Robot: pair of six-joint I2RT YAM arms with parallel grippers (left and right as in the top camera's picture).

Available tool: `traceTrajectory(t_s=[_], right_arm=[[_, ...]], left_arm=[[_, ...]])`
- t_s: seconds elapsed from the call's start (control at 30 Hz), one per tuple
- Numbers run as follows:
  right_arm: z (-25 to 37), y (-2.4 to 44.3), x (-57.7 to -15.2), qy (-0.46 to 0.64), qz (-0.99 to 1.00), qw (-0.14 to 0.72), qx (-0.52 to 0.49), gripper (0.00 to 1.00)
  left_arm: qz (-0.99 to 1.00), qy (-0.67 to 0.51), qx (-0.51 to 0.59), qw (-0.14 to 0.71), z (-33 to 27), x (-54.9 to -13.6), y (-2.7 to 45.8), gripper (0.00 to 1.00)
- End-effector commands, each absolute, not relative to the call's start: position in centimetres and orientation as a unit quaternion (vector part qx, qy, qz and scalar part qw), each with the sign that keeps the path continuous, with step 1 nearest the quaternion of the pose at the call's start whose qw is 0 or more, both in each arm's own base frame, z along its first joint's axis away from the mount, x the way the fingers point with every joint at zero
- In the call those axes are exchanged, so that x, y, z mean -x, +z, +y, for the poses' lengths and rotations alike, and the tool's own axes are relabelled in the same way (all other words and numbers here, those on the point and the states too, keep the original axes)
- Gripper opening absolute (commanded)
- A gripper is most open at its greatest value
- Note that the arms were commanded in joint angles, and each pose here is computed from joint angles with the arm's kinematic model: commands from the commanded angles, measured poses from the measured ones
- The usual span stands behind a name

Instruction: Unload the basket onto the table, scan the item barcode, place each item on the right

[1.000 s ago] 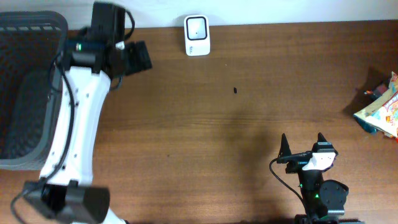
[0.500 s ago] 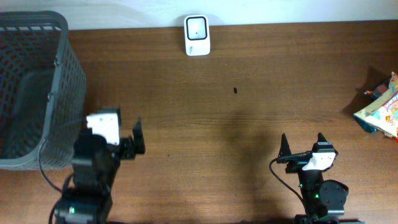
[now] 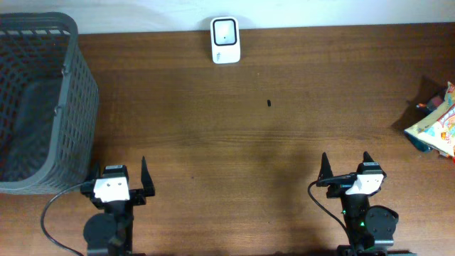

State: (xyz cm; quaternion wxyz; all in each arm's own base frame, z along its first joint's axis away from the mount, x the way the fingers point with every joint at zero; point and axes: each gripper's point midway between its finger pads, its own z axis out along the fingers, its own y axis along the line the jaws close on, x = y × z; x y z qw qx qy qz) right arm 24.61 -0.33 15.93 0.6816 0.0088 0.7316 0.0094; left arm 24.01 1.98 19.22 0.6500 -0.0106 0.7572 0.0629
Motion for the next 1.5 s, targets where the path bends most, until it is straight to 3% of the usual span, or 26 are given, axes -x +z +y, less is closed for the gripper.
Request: traceTrajectory(t_s=[0.0,0.63,1.47], right_arm=[[-0.3,15.7,-24.6,0.009,0.733,0.681,-0.009,0.98],[-0.3,15.7,-24.6,0.009,0.733,0.68,-0.009,0.99],[-0.3,15.7,-24.6,0.009,0.733,0.68,-0.009,0.98]], left_arm=[[0.737,0.066,0.017,0.673,2.3,-24.2,17.9,0.99],[0.727,0.037,0.073,0.681,2.9,-24.4,15.9,0.99],[0.733,0.061,0.017,0.677,2.2,-24.5,15.7,0.99]])
